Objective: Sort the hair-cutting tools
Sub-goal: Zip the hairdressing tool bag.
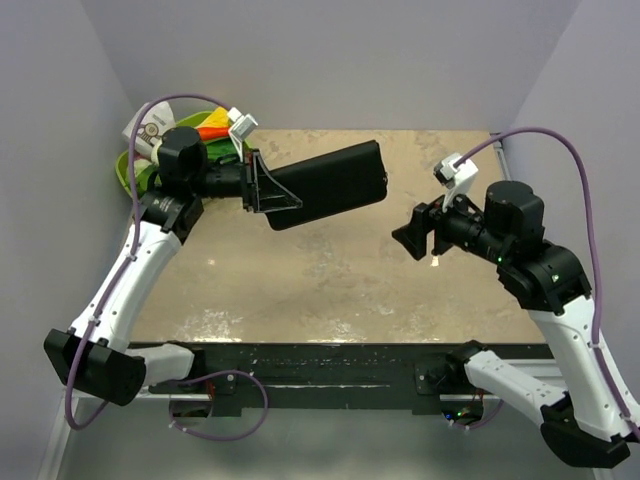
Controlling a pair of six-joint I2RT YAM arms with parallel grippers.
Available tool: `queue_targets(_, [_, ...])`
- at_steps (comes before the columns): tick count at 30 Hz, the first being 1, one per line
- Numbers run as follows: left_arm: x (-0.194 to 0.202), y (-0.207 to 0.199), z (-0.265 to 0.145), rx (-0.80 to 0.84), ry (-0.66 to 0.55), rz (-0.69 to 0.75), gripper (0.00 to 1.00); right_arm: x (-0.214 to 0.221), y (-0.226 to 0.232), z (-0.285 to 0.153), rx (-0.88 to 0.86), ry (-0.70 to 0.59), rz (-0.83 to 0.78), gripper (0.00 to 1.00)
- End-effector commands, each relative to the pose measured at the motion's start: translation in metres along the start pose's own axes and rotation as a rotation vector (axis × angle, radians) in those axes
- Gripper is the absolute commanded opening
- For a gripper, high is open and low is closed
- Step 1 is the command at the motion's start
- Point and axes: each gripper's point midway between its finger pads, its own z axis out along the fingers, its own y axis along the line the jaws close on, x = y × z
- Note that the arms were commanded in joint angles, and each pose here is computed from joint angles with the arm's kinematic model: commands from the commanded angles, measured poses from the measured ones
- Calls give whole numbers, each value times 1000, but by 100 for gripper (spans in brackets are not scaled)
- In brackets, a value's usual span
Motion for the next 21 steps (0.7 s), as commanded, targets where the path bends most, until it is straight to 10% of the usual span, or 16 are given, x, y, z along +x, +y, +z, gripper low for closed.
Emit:
queue_targets(1, [0,4,-10,-130,46,-27,0,38,-19,1,100,95,29,70])
queue_targets(21, [23,4,-40,-455,140,-360,0,84,7,76,-173,156,37,65])
